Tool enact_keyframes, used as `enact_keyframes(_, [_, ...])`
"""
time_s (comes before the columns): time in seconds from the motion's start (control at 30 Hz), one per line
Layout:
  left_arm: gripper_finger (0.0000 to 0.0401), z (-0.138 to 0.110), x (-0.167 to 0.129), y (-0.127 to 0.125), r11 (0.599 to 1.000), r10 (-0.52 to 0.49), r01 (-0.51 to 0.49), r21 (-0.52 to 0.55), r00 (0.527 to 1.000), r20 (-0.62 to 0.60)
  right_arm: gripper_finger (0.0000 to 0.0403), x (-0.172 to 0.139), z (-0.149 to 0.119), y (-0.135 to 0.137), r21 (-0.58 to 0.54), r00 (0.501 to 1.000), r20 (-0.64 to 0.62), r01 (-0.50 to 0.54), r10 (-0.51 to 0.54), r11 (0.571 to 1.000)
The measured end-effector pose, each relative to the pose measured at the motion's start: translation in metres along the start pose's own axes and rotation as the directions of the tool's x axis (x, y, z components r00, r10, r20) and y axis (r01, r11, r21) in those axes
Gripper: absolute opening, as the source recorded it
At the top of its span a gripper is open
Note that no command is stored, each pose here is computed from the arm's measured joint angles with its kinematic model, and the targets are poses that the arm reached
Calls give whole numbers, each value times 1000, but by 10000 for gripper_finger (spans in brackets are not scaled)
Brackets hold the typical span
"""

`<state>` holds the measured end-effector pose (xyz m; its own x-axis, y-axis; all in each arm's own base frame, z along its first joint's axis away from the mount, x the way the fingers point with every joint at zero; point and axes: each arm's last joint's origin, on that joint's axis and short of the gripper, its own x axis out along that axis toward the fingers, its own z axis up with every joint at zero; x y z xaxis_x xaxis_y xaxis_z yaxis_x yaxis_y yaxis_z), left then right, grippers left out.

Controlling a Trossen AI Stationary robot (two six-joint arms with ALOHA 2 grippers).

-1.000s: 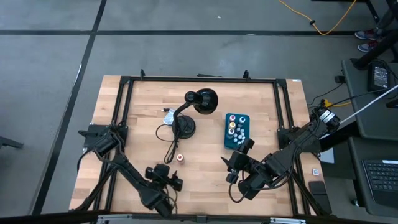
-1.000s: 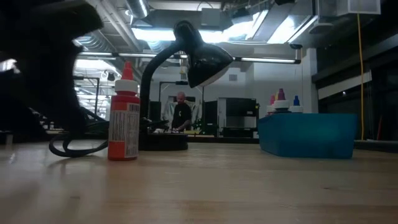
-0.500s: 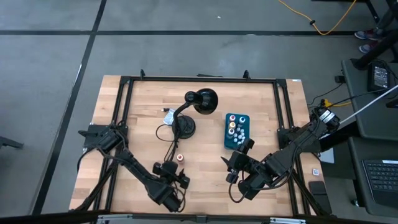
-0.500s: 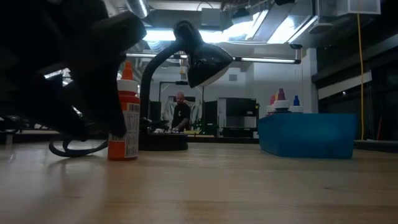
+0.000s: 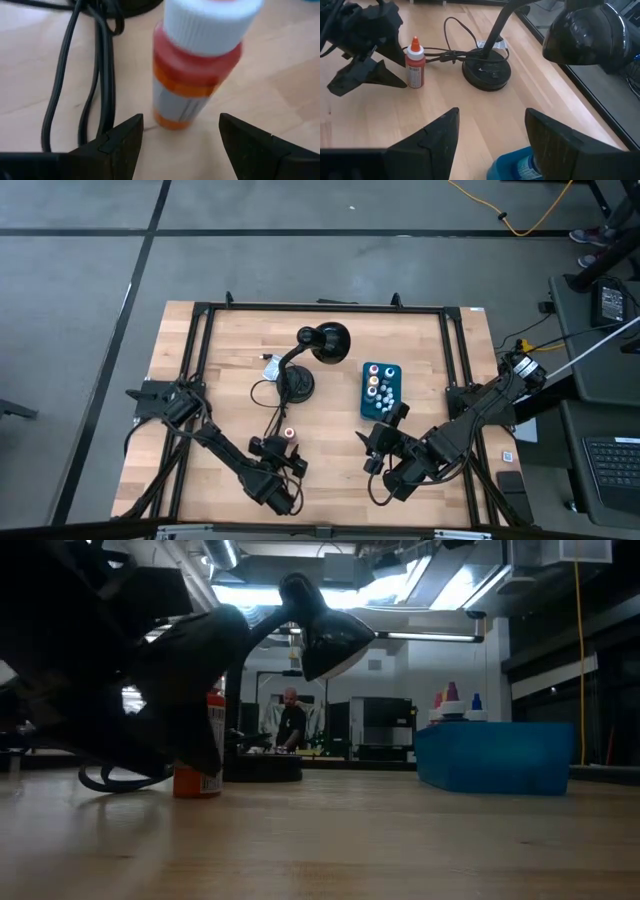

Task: Pick & Place food coloring
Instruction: Put the large orange food coloring bottle into the blue bin

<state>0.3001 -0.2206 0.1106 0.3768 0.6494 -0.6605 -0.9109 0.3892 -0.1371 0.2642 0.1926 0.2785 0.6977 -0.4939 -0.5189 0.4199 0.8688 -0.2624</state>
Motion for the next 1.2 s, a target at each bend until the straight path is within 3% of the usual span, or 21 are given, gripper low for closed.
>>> enact_keyframes(0.63, [250, 9, 15, -5, 999, 18, -19, 37, 1000, 23, 227, 0, 0, 0, 1, 1000, -1, 2, -2, 1000])
enact_keyframes(0.77, [226, 4, 20, -6, 999, 24, -24, 37, 1000, 14, 227, 0, 0, 0, 0, 1000, -2, 1, -1, 1000])
enact_keyframes(1.07, [132, -2, 19, -6, 998, 1, -3, 69, 999, 32, 227, 0, 0, 0, 2, 1000, -7, -5, 5, 1000])
enact_keyframes(1.2, [131, 1, 5, -11, 989, -46, 41, 144, 998, 32, 227, 0, -1, 1, -7, 999, -29, -34, 34, 999])
